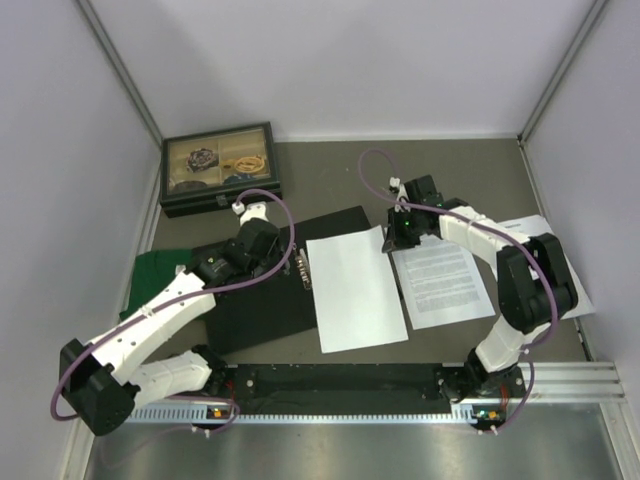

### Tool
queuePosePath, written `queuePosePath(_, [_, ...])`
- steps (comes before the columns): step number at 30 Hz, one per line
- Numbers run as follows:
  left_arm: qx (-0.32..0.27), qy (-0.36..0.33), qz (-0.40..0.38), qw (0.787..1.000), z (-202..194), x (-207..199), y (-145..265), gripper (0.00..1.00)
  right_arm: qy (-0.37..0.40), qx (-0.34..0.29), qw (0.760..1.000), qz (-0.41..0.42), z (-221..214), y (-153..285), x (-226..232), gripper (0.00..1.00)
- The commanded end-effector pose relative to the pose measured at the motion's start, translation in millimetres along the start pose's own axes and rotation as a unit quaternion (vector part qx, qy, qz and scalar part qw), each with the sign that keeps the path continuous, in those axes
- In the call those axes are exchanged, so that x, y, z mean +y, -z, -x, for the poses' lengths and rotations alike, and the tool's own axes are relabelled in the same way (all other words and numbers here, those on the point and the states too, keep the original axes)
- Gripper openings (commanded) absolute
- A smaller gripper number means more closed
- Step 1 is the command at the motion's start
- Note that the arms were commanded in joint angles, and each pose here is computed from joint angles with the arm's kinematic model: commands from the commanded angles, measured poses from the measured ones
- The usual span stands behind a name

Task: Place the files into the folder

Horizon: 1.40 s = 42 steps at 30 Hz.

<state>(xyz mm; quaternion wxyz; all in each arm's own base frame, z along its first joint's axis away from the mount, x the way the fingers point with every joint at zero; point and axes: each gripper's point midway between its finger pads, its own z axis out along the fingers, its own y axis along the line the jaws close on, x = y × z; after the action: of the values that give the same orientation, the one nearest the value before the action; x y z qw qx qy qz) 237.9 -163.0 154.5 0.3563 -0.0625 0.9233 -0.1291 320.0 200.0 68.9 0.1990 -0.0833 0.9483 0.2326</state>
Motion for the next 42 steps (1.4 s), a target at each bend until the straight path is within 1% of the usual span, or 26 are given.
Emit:
queuePosePath(1, [-0.017,0.001,-0.008,1.0,10,-1,8,0.47,0.0,-0.033,0.999,-0.029,13,4,-20,0.0])
queuePosePath(5, [-0.01,0.002,-0.019,1.0,5,-6,1,0.47,-0.005,-0.03,1.0,-0.004,8,-4,-15,0.0])
queuePosePath(7, [-0.004,0.004,-0.025,1.0,3,-8,-2,0.47,0.0,-0.04,0.999,0.019,15,-9,-8,0.0])
queuePosePath(8, [0.0,0.005,-0.026,1.0,1,-9,-4,0.47,0.0,-0.035,0.999,0.035,14,-15,-4,0.0])
queuePosePath(11, [0.011,0.003,-0.028,1.0,-2,-13,-9,0.49,0.005,-0.044,0.998,0.054,22,-20,1,0.0])
queuePosePath(14, [0.019,0.001,-0.023,1.0,-6,-11,-11,0.53,0.014,-0.053,0.997,0.058,28,-23,2,0.0])
queuePosePath(20, [0.026,0.003,-0.018,0.999,-15,-8,-21,0.56,0.019,-0.056,0.996,0.071,44,-33,6,0.0])
queuePosePath(26, [0.036,0.003,-0.019,0.999,-20,-10,-28,0.57,0.049,-0.058,0.995,0.071,62,-44,6,0.0])
queuePosePath(29, [0.038,0.002,-0.017,0.999,-20,-10,-30,0.58,0.063,-0.062,0.993,0.084,72,-44,12,0.0])
queuePosePath(36, [0.037,-0.001,-0.018,0.999,-20,-10,-31,0.58,0.087,-0.047,0.989,0.107,74,-54,22,0.0])
queuePosePath(42, [0.037,-0.004,-0.02,0.999,-18,-12,-30,0.59,0.1,-0.049,0.988,0.108,80,-59,28,0.0])
